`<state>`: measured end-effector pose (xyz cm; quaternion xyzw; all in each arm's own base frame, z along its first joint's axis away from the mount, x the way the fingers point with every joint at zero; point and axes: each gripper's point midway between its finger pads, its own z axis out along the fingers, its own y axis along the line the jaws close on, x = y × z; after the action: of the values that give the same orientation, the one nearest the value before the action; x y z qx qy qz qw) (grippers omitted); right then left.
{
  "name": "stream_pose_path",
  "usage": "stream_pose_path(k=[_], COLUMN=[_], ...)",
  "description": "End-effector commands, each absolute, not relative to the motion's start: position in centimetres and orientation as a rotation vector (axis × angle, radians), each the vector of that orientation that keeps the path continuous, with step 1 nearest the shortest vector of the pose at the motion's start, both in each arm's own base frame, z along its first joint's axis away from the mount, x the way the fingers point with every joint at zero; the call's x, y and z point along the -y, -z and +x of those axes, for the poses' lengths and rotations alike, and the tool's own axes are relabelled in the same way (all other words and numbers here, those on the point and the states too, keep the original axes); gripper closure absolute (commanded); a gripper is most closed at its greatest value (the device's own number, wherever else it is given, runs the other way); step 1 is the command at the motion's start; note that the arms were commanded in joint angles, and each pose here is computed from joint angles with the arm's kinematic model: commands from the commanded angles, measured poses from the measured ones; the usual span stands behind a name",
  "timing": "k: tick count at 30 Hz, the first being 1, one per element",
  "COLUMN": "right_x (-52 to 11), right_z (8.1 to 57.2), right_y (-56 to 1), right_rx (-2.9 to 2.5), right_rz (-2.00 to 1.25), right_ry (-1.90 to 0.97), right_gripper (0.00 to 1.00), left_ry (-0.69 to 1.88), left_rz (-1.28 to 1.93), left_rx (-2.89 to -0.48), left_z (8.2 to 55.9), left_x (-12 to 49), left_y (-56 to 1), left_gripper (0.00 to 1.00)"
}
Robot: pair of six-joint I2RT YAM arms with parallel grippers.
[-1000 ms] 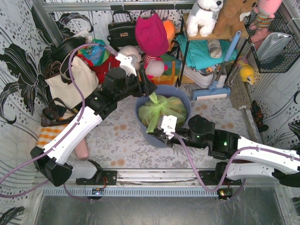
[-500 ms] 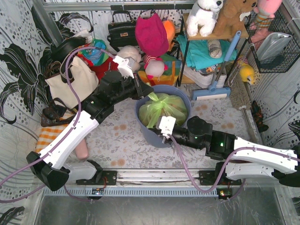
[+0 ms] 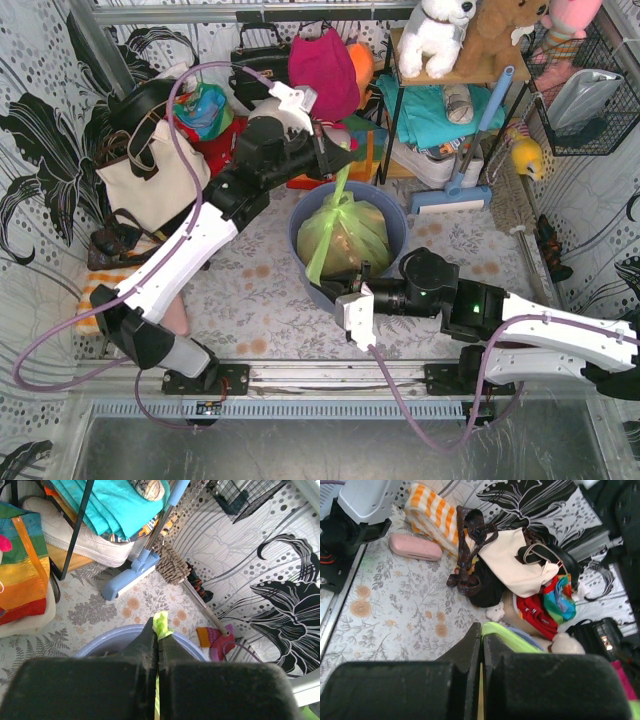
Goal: Tie the trash bag
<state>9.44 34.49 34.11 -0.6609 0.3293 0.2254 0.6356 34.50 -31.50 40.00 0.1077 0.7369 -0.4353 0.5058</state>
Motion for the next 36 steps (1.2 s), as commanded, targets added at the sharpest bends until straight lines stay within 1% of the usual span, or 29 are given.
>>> stream_pose_path(k=[1,6,9,12,15,16,17,19,21,26,28,31,36], right_x=[-34.4,-34.0,-33.7,-33.2,-32.4,-32.0,-31.6,-30.7,-30.0,-29.1,-29.3,-29.9,-31.6], right_z=[7.1,6.4,5.7,5.6,5.9,6.3,6.7,7.5,8.2,9.9,10.8,11.9,13.5], right_y=[-34.8,-31.6,-30.9,-31.5,-32.9,-33.6,-34.0,-34.9,-35.6,-36.6,-36.5,-36.6,-37.0], right_rx=[-0.577,-0.645,-0.668,-0.677,-0.658,-0.659,-0.665,-0.657,-0.643,-0.614,-0.597,-0.554,-0.562], right_rz=[-1.577,-1.586,-1.569,-1.539,-1.500,-1.478,-1.459,-1.433,-1.413,-1.420,-1.433,-1.439,-1.427], right_ry=[-0.552,-0.631,-0.691,-0.704,-0.676,-0.651,-0.624,-0.559,-0.493,-0.327,-0.243,-0.134,-0.052], right_gripper=[1.00,1.00,1.00,1.00,1.00,0.91,0.77,0.58,0.47,0.28,0.24,0.23,0.29], left_ry=[1.026,1.018,1.020,1.049,1.072,1.077,1.079,1.091,1.103,1.116,1.115,1.109,1.120], left_rz=[0.287,0.280,0.281,0.297,0.307,0.311,0.314,0.330,0.351,0.383,0.387,0.388,0.392], left_rx=[-1.702,-1.832,-1.905,-1.923,-1.901,-1.897,-1.897,-1.897,-1.905,-1.925,-1.935,-1.952,-1.948], left_z=[36.8,37.9,38.2,37.7,37.2,37.1,36.9,36.5,36.1,35.2,35.0,35.0,34.8], left_x=[32.4,33.5,34.0,34.3,34.3,34.3,34.3,34.3,34.4,34.3,34.2,34.2,34.2], left_y=[-40.7,-34.7,-31.6,-30.9,-31.7,-32.0,-32.2,-32.5,-32.8,-32.7,-32.5,-31.9,-32.0], left_gripper=[1.00,1.00,1.00,1.00,1.00,1.00,1.00,1.00,1.00,1.00,1.00,1.00,1.00])
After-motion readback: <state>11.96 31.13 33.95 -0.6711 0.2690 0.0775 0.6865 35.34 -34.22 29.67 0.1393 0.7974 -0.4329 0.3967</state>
